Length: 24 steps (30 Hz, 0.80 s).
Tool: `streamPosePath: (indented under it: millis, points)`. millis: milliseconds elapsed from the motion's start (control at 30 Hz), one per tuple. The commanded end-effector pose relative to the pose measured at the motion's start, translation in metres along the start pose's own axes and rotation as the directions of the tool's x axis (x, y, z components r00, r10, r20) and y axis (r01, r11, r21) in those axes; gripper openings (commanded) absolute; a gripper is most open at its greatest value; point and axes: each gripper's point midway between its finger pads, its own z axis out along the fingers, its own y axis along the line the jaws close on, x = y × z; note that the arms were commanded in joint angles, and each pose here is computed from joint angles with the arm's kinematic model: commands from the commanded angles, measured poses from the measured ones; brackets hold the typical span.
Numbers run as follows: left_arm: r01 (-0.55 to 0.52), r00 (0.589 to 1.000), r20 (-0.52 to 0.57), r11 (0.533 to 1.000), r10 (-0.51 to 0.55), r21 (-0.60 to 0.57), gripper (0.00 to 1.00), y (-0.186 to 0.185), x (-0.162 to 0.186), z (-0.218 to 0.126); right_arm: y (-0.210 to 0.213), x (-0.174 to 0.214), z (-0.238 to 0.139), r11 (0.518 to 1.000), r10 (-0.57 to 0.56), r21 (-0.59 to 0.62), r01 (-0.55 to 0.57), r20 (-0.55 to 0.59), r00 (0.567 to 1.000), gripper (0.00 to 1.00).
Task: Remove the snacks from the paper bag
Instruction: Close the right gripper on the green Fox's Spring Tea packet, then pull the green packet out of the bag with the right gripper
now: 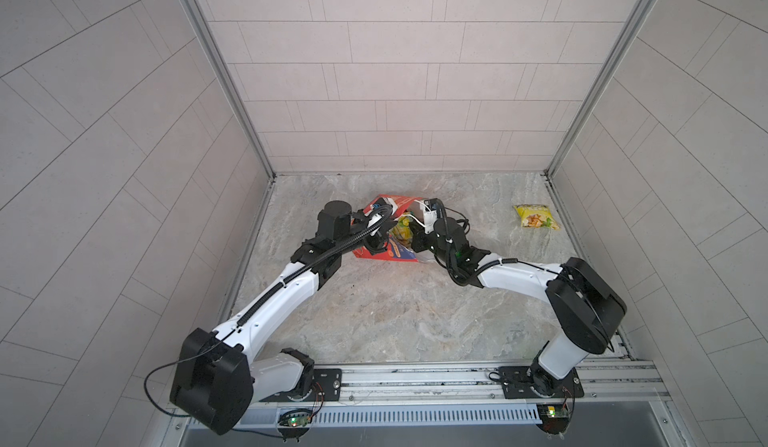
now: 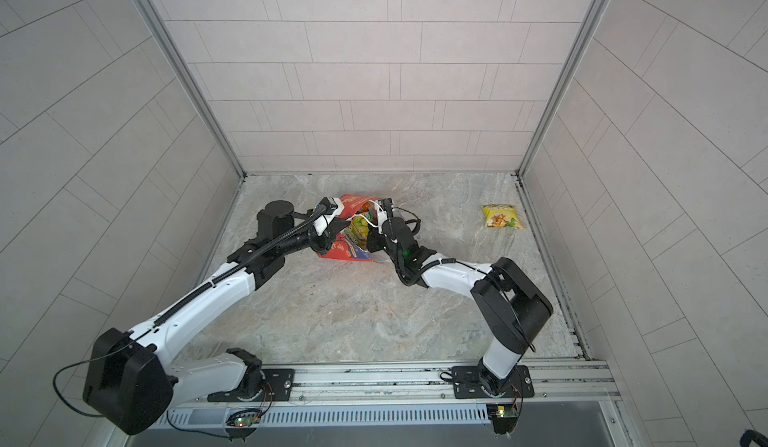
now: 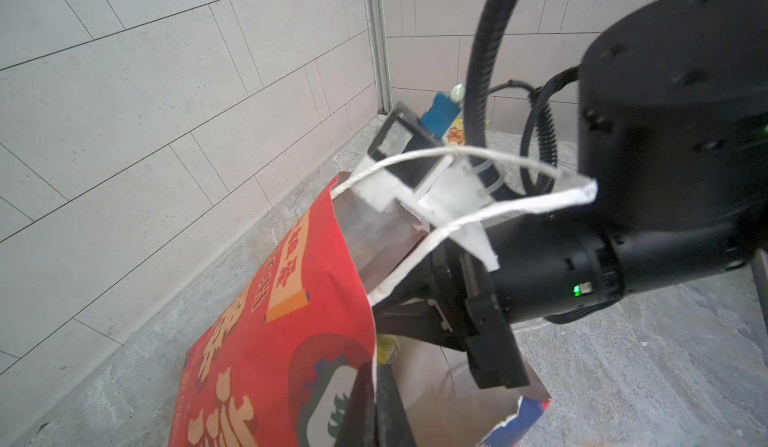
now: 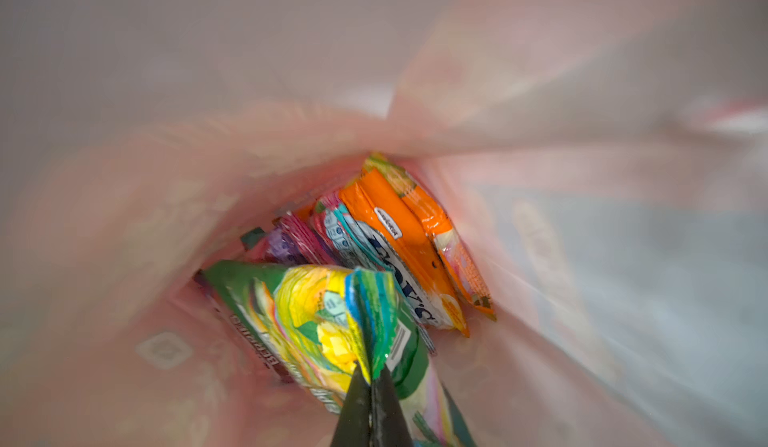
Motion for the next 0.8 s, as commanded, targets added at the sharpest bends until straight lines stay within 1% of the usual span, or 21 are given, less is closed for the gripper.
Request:
streamPosePath:
  millis: [0, 167, 300, 367, 567, 767]
  points:
    - [-0.070, 0.995, 0.069, 0.997, 0.071, -0.015, 0.00, 0.002, -0.025, -0.004, 0.007, -0.023, -0.023, 1.000, -0.015, -0.019, 0.016, 0.060, 0.998, 0.00]
    - [-0.122, 0.991, 0.045, 0.992, 0.123, -0.026, 0.00, 0.001, -0.016, -0.010, 0.003, -0.021, -0.048, 1.000, -0.017, -0.021, 0.018, 0.049, 0.999, 0.00]
    - [-0.134, 0.991, 0.018, 0.990, 0.135, -0.030, 0.00, 0.002, -0.011, -0.012, 0.002, -0.017, -0.069, 0.999, -0.029, -0.040, 0.031, 0.051, 0.998, 0.00]
    - [-0.136, 0.990, 0.023, 0.990, 0.137, -0.034, 0.00, 0.003, -0.013, -0.013, 0.000, -0.017, -0.078, 0.998, -0.044, -0.041, 0.046, 0.052, 0.998, 0.00]
    - [-0.095, 0.994, 0.048, 0.992, 0.100, -0.080, 0.00, 0.013, -0.018, -0.013, -0.007, -0.025, -0.105, 0.998, -0.044, -0.041, 0.048, 0.106, 0.993, 0.00]
    - [-0.086, 0.993, 0.069, 0.993, 0.092, -0.080, 0.00, 0.013, -0.021, -0.012, -0.009, -0.048, -0.127, 0.998, -0.037, -0.039, 0.044, 0.153, 0.987, 0.00]
